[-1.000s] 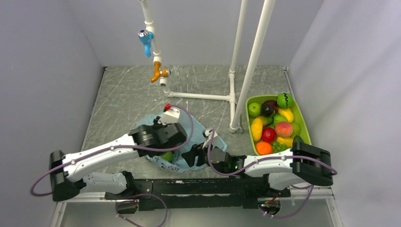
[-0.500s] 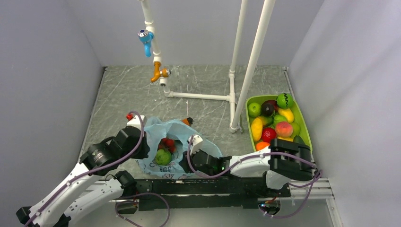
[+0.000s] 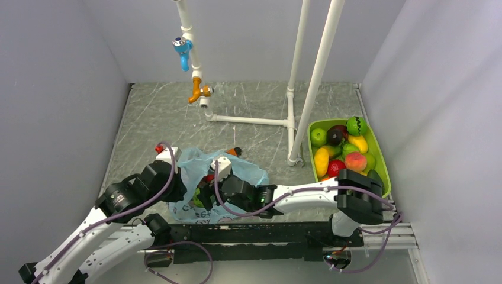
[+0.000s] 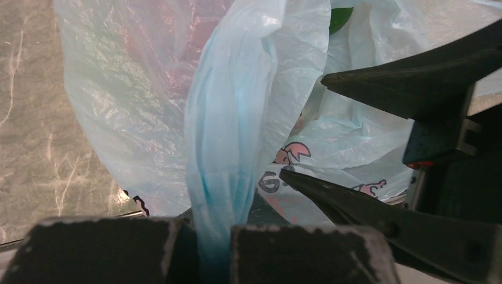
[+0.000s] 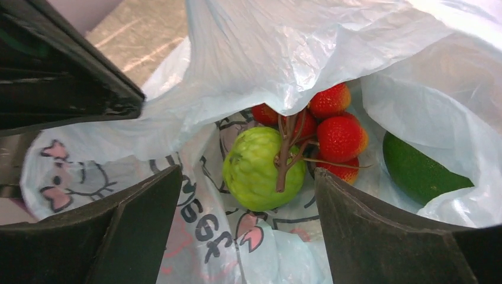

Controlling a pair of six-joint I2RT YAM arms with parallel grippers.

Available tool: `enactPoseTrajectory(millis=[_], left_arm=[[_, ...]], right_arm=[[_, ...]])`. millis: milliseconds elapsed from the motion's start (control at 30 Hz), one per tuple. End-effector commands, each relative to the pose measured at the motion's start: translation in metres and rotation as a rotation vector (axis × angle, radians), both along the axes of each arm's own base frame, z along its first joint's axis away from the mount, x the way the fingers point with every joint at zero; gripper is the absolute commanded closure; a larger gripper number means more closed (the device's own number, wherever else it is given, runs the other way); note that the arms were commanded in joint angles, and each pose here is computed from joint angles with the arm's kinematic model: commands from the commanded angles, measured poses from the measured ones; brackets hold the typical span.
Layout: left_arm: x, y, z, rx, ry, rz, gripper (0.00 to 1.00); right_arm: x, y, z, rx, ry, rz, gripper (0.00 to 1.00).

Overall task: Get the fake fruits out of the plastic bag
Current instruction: Take out the fake fruit from the plastic bag.

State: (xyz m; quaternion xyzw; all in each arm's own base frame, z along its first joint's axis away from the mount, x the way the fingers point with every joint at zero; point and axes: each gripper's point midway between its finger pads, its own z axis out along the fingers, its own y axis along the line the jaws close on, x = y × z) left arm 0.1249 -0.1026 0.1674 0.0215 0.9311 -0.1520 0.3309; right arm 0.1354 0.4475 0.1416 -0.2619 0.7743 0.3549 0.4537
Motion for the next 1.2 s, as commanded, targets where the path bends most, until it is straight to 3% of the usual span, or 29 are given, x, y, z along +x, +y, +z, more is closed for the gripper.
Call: enactPoseTrajectory(millis=[0,67,300,867,933,1167], left_arm=[[0.001,0.001,0.004,-0.025,-0.017,0.024,1.0],[0.001,0.0,0.003,-0.027,-0.017,0.017,1.0],[0.001,-0.002,0.002,-0.023,-0.007,0.006,1.0],[0.001,-0.004,0.003,-0.029,-0.013,-0.004,1.0],[0.001,-0.004,0.003,-0.027,-0.011,-0.005,1.0],[0.002,-0.001,0.005,-0.033,-0.023,0.016,1.0]], right_arm=[[0.012,-0.002,-0.006,-0.05,-0.027,-0.033,0.16],[0.015,-0.003,-0.002,-0.003,-0.02,-0.026,0.17],[0.023,0.006,-0.029,-0.026,0.049,0.007,0.4],[0.033,0.033,-0.04,-0.068,0.094,0.022,0.45],[0.033,0.034,-0.042,-0.077,0.095,0.024,0.51],[0.035,0.026,-0.029,-0.074,0.093,-0.006,0.84]])
